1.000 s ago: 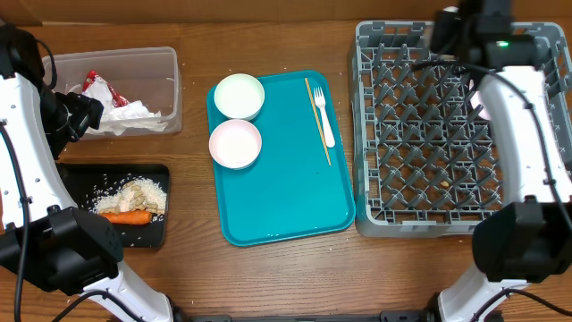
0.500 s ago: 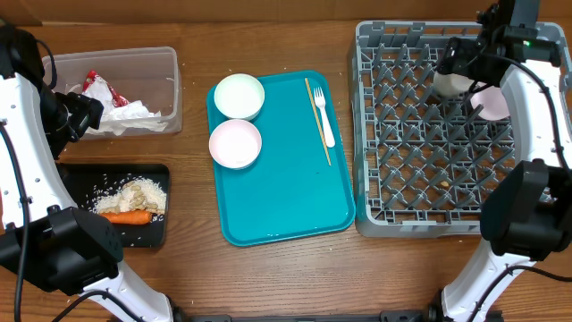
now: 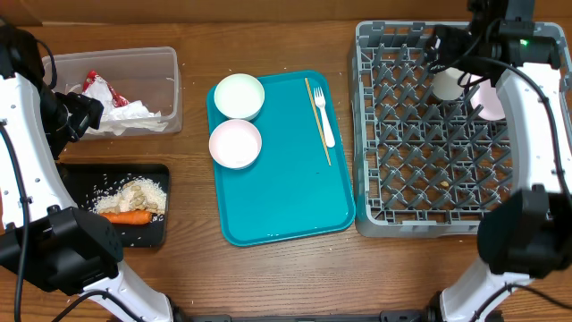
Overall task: Sort waste into correct bins and load items into the dishwasher rack
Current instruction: 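Move the right gripper back to the pink bowl on the tray, then grasp the pink bowl rim with the right gripper and lift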
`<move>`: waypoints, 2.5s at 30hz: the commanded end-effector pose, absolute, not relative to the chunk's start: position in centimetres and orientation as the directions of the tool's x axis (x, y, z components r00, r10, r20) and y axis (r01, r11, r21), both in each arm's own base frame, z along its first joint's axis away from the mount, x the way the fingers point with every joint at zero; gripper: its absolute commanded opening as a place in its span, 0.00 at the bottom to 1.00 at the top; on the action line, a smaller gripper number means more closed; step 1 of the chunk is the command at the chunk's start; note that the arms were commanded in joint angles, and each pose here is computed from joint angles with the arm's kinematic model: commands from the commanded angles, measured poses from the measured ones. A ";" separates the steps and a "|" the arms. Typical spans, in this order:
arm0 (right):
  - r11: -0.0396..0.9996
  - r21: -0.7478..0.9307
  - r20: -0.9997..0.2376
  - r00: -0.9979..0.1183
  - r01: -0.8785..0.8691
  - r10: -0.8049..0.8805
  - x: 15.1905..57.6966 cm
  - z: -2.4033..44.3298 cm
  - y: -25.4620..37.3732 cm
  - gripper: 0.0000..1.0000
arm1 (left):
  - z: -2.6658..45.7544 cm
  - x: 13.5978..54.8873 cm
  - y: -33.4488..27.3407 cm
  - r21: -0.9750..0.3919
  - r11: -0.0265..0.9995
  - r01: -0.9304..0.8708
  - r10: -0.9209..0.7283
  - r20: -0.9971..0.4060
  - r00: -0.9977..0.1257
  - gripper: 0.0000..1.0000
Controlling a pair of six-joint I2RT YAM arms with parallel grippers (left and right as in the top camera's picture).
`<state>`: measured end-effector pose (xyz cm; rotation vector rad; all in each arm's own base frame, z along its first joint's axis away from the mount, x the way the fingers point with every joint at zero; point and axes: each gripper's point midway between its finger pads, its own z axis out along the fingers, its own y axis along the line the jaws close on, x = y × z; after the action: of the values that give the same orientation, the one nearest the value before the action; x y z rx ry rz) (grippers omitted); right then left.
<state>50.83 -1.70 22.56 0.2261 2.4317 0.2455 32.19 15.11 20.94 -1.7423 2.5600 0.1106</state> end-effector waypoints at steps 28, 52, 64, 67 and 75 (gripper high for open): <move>0.848 0.081 -0.322 -0.819 -0.523 -0.474 35.3 8.6 35.2 0.98 | 21.8 31.9 14.9 0.017 0.371 -0.929 -0.924 -0.092 -0.371 1.00; 0.962 0.082 -0.298 -0.928 -0.260 -0.225 39.5 5.1 31.9 0.62 | 21.8 31.9 14.9 0.017 0.371 -0.929 -0.924 -0.092 -0.371 1.00; 0.951 0.143 -0.273 -0.934 -0.275 -0.230 38.7 4.7 32.8 0.58 | 21.8 31.9 14.9 0.017 0.371 -0.929 -0.924 -0.092 -0.371 1.00; 0.953 0.135 -0.253 -0.940 -0.270 -0.230 38.2 3.7 32.4 0.56 | 21.8 31.9 14.9 0.017 0.371 -0.929 -0.924 -0.092 -0.370 1.00; 0.962 0.097 -0.246 -0.943 -0.256 -0.226 38.1 2.8 31.4 0.50 | 21.8 31.9 14.9 0.017 0.371 -0.929 -0.924 -0.092 -0.371 1.00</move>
<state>37.64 31.99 3.24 -0.3845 2.8838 0.2300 32.19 15.11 20.94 -1.7423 2.5600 0.1106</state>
